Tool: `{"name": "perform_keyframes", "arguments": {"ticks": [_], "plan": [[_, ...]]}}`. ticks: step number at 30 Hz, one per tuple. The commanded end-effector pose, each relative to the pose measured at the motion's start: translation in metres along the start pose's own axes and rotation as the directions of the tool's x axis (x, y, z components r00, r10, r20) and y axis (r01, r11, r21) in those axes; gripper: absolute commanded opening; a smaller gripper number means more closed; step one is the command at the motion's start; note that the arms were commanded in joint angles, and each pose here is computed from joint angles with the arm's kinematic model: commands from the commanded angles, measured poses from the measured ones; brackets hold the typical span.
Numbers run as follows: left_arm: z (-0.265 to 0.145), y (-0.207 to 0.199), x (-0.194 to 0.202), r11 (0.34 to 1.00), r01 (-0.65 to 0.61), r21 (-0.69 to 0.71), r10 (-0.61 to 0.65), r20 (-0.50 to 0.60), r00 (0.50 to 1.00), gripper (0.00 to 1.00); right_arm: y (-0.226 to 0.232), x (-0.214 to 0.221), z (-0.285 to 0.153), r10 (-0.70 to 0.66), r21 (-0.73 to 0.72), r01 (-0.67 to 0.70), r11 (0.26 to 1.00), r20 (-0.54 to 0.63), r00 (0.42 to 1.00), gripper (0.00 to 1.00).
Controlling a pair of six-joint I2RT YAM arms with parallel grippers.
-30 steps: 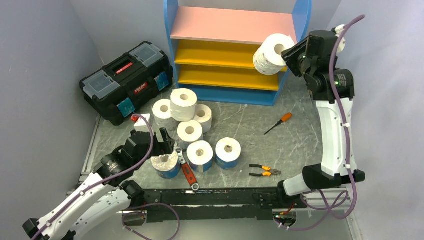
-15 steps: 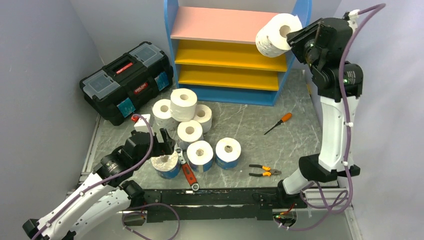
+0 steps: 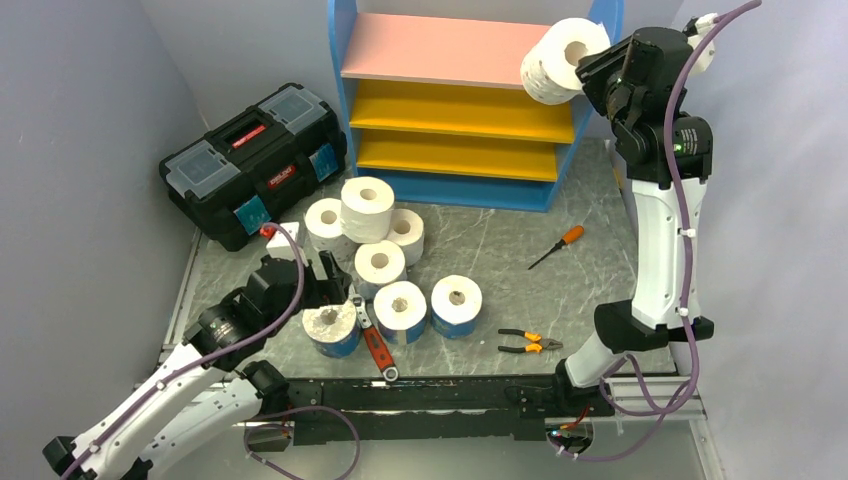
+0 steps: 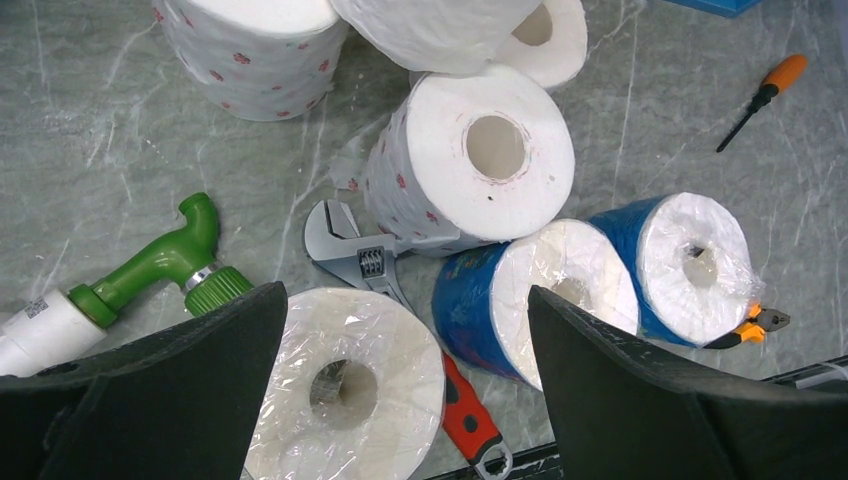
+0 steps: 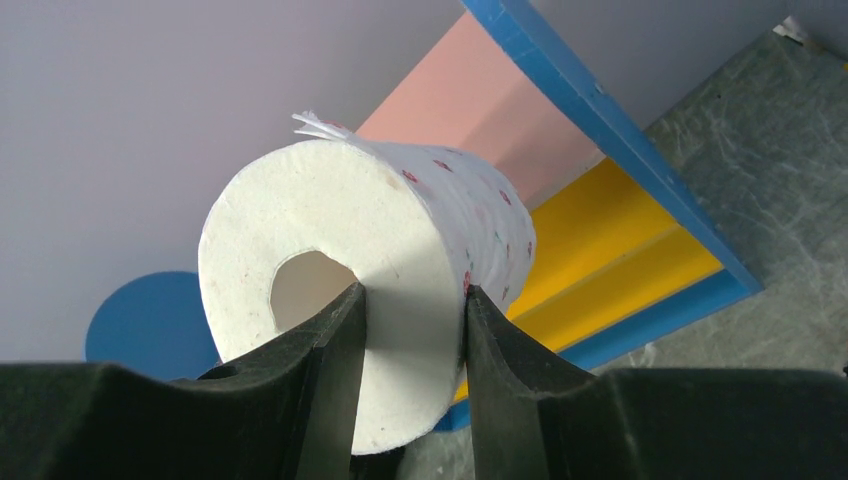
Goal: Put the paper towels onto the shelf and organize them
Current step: Place the paper towel on the shelf.
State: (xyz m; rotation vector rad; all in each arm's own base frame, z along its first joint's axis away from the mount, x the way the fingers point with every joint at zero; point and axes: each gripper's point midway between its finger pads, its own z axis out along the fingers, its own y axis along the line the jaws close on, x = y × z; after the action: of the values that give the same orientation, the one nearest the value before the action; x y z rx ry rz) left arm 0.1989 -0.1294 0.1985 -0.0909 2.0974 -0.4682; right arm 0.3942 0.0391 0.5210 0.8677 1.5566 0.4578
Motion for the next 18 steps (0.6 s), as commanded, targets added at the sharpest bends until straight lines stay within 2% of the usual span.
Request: {"name": "perform_keyframes", "arguments": {"ticks": [1, 18], "plan": [[-0.002, -0.008, -0.018, 1.000, 0.000, 0.015, -0.001, 0.054, 0.999, 0.97, 0.020, -0.038, 0.000, 0.055, -0.067, -0.046, 0.997, 0.143, 0.988, 0.27], [0.011, -0.011, -0.016, 1.000, -0.026, 0.001, 0.026, 0.036, 0.999, 0.97, 0.015, -0.036, 0.037, 0.059, -0.036, -0.053, 0.998, 0.180, 0.982, 0.27]]}}
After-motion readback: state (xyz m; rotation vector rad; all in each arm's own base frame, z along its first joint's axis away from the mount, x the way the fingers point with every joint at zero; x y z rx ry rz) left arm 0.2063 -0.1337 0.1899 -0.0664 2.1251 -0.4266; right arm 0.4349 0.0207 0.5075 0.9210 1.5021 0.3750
